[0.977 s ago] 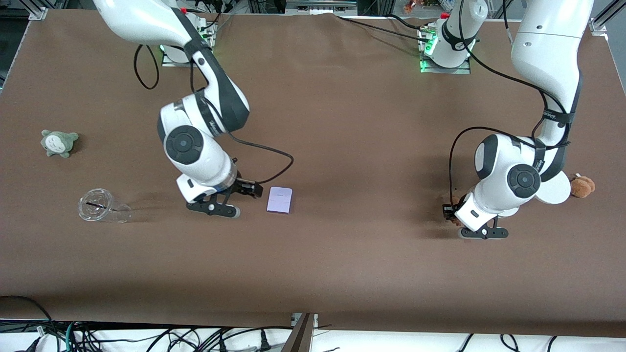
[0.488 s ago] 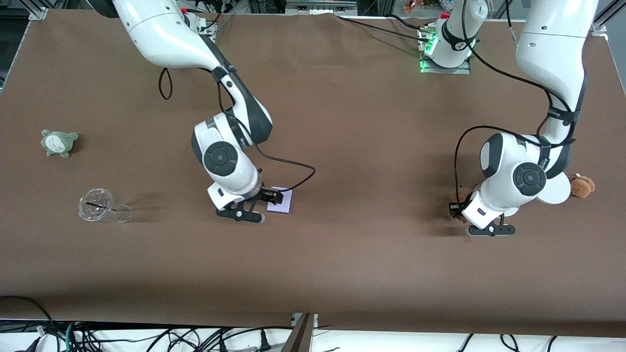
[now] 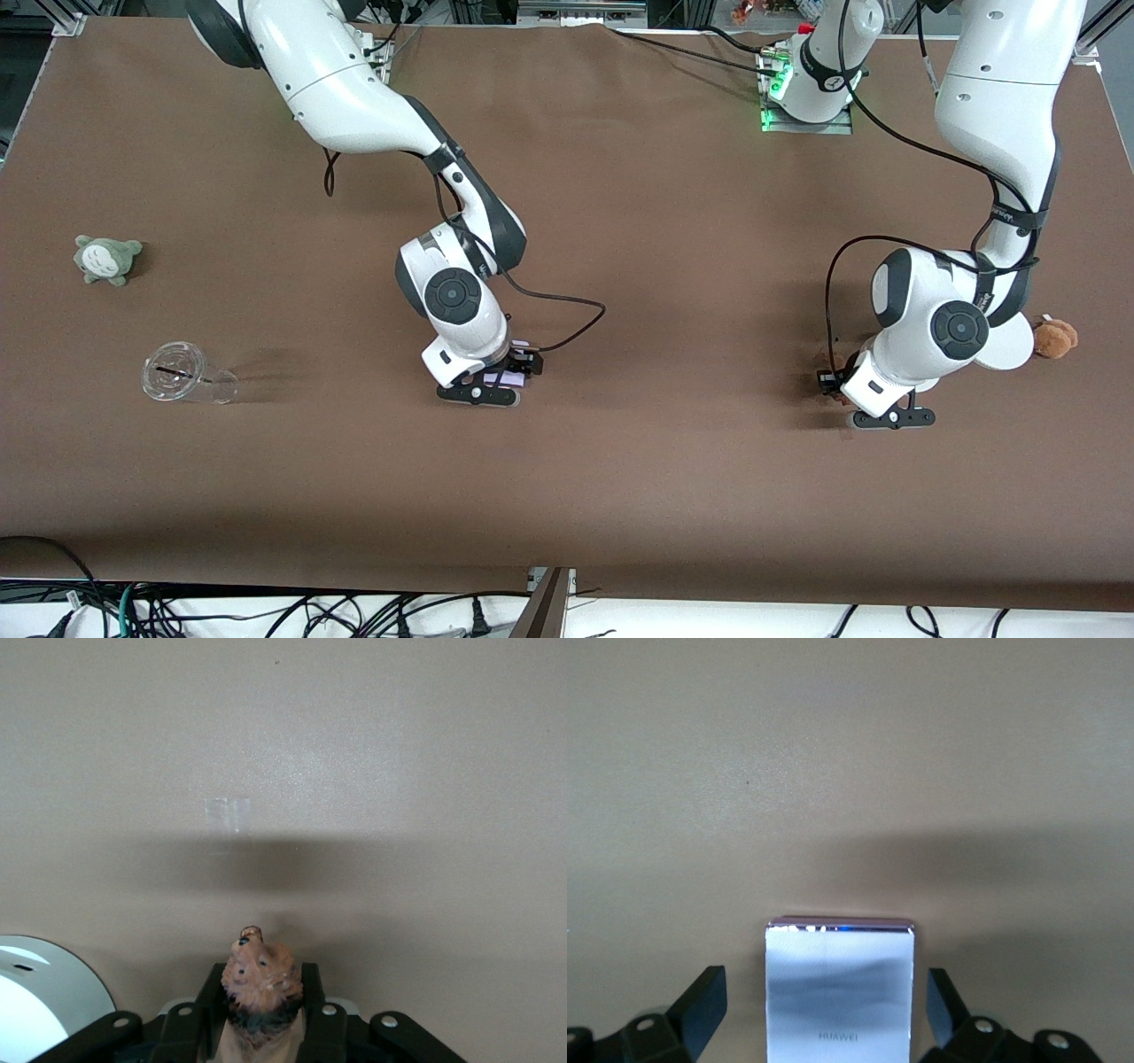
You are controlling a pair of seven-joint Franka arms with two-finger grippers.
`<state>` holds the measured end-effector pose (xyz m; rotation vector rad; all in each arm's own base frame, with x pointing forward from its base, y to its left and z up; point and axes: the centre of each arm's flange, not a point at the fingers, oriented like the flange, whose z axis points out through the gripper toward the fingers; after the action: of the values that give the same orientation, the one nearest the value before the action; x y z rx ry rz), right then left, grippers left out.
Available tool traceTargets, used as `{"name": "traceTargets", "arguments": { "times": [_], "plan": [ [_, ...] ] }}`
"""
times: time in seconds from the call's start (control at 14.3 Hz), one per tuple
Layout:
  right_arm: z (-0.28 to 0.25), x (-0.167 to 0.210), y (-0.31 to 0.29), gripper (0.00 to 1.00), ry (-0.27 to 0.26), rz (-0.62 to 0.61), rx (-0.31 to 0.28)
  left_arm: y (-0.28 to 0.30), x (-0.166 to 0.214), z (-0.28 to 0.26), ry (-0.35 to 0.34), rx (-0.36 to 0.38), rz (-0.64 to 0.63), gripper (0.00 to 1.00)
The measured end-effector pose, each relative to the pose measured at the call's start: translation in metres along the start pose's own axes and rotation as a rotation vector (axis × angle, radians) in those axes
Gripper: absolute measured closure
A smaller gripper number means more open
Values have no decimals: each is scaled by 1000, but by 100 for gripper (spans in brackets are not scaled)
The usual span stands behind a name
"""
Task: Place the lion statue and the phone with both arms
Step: 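Grasp the white phone with the right gripper and lift it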
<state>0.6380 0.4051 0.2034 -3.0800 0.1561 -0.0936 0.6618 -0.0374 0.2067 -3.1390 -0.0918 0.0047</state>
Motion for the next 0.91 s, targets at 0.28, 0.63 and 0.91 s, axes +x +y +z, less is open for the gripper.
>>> {"name": "traceTargets", "arguments": {
  "times": [0.28,0.63,0.91],
  "plan": [
    [17,0,2,0,8,0,3,1,0,0,0,1,2,63],
    [29,-3,1,0,7,-5,2,5,-1,3,-6,0,8,21],
    [29,-3,1,17,23,-46,-18,6,-1,3,-5,-1,9,0]
  ]
}}
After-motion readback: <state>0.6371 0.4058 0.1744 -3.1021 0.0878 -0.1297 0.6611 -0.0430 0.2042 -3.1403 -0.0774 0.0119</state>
